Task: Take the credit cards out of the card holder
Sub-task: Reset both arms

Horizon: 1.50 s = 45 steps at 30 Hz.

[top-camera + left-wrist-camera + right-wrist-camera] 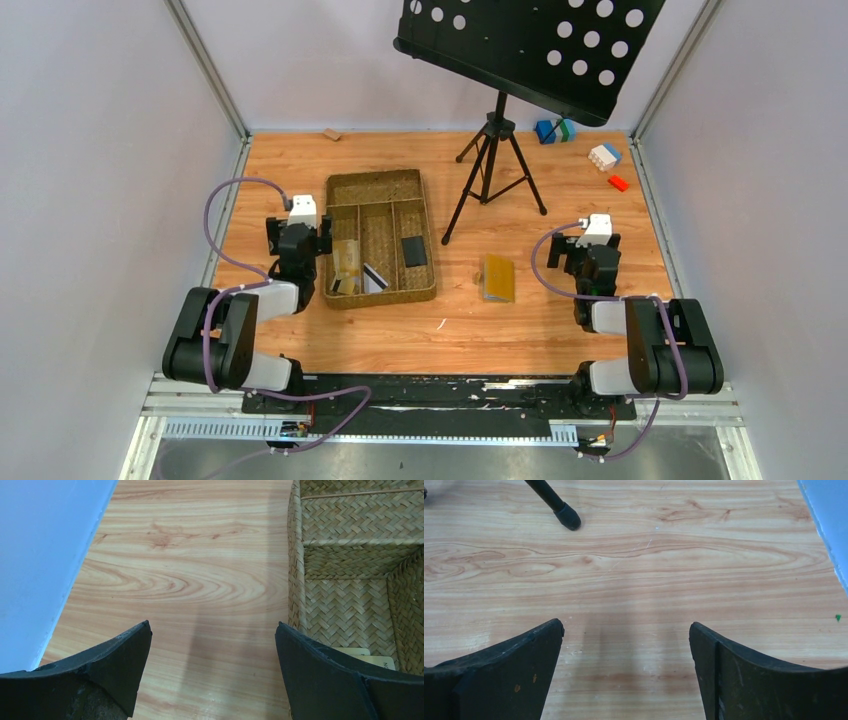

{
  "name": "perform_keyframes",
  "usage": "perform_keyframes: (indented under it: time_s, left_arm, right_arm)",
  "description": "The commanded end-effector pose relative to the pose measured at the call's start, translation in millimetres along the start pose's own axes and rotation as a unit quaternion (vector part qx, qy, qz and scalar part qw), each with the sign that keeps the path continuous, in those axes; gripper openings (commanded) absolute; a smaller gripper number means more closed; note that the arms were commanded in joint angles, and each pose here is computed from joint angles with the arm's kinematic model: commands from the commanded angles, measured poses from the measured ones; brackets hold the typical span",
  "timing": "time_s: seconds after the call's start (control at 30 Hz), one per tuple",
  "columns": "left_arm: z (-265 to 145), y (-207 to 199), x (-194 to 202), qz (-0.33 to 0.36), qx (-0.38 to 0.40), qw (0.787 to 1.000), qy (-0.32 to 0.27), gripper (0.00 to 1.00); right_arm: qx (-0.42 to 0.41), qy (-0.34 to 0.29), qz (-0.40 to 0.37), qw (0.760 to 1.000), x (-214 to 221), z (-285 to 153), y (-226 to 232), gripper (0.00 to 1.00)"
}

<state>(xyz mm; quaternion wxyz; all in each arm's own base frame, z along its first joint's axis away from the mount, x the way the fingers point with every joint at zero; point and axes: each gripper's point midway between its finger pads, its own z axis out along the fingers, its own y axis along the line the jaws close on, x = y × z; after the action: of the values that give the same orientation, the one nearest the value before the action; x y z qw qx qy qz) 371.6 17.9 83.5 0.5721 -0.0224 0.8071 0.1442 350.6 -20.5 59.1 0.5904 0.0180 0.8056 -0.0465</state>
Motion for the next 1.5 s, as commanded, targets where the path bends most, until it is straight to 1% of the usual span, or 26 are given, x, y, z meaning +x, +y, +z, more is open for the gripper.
perform_keyframes:
  time_s: [0.0, 0.2, 0.4, 0.6, 0.63, 0.7, 0.77, 0.87, 1.47]
  left_arm:
    - [-6, -2, -21, 0.003, 0.001, 0.999, -0.051, 1.0]
    - [-5, -3, -20, 0.004, 0.003, 0.999, -0.048, 1.0]
    - [-6, -9, -22, 0.006, 0.031, 0.998, -0.055, 1.0]
    - [-28, -7, -18, -0.013, 0.041, 0.99, -0.131, 1.0]
    - [-27, -7, -17, -0.014, 0.042, 0.99, -0.131, 1.0]
    - [-26, -7, -13, -0.01, 0.047, 0.993, -0.112, 1.0]
    - [-28, -4, -16, -0.017, 0.04, 0.991, -0.13, 1.0]
    - [-27, -5, -15, -0.015, 0.042, 0.992, -0.122, 1.0]
    - [-27, -6, -17, -0.014, 0.045, 0.991, -0.126, 1.0]
  right_arm:
    - [-0.016, -0.079, -0.019, 0.997, -44, 6, 12, 1.0]
    - [-0.017, -0.077, -0.019, 0.997, -44, 6, 12, 1.0]
    - [-0.017, -0.077, -0.019, 0.997, -44, 6, 12, 1.0]
    - [-0.017, -0.081, -0.019, 0.996, -45, 6, 13, 1.0]
    - [-0.016, -0.082, -0.019, 0.996, -45, 6, 12, 1.0]
    - [-0.016, -0.084, -0.02, 0.996, -45, 6, 12, 1.0]
    - [-0.016, -0.084, -0.019, 0.996, -45, 6, 12, 1.0]
    - [-0.016, -0.081, -0.02, 0.996, -44, 6, 12, 1.0]
    - [-0.016, -0.079, -0.019, 0.997, -44, 6, 12, 1.0]
